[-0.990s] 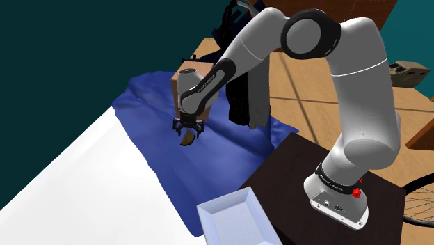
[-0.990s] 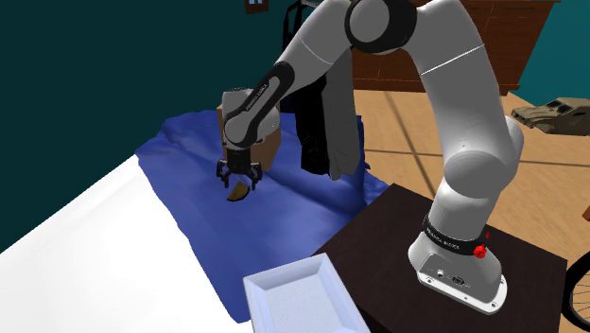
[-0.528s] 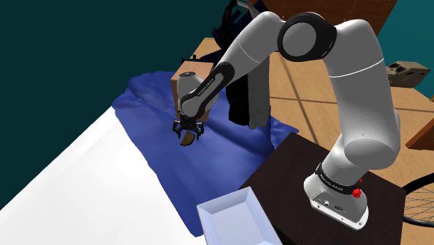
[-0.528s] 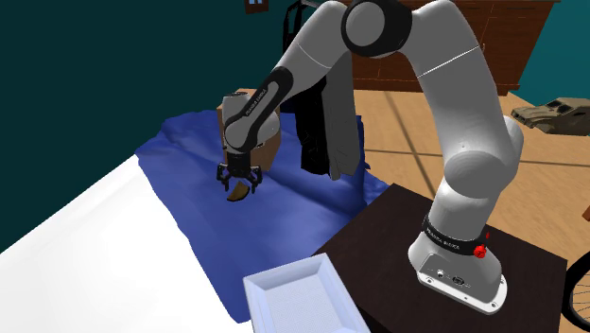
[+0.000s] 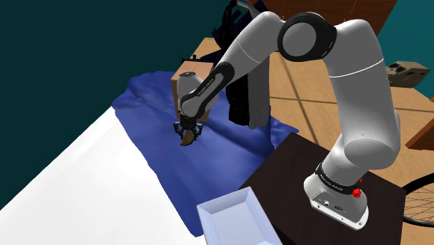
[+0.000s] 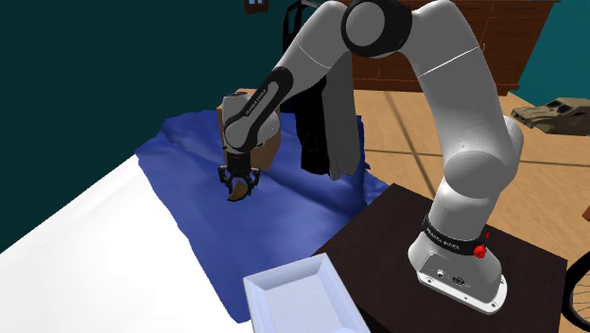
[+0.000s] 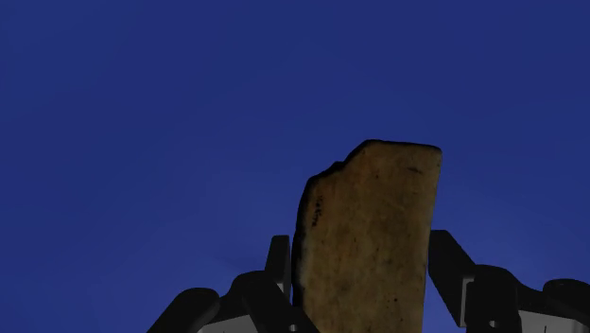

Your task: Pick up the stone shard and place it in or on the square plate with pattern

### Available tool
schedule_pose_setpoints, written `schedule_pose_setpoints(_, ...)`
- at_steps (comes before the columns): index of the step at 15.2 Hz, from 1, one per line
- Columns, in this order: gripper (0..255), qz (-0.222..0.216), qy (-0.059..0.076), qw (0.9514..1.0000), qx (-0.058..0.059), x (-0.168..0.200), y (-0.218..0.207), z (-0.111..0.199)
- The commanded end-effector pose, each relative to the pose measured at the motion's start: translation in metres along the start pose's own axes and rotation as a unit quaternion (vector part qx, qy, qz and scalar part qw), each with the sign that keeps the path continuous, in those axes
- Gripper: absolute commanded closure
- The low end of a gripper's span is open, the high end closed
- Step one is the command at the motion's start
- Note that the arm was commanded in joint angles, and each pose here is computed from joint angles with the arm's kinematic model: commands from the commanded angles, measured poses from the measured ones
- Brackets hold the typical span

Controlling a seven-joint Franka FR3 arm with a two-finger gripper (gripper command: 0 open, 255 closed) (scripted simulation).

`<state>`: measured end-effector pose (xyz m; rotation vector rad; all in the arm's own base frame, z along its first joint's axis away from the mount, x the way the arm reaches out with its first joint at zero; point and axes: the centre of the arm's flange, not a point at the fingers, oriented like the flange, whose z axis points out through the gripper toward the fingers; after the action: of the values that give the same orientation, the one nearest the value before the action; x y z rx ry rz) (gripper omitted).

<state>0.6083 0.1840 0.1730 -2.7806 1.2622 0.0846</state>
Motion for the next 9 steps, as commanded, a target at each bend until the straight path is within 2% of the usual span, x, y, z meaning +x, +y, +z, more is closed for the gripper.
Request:
schedule_pose_setpoints(1, 255, 0.0, 0.0, 1.0, 0.0, 0.0, 0.0, 0.0)
schedule_pose_setpoints(4, 255, 0.0, 0.0, 1.0, 0.0, 0.0, 0.0, 0.0)
schedule_pose_setpoints(9, 255, 0.0, 0.0, 1.0, 0.0, -0.002, -0.002, -0.026)
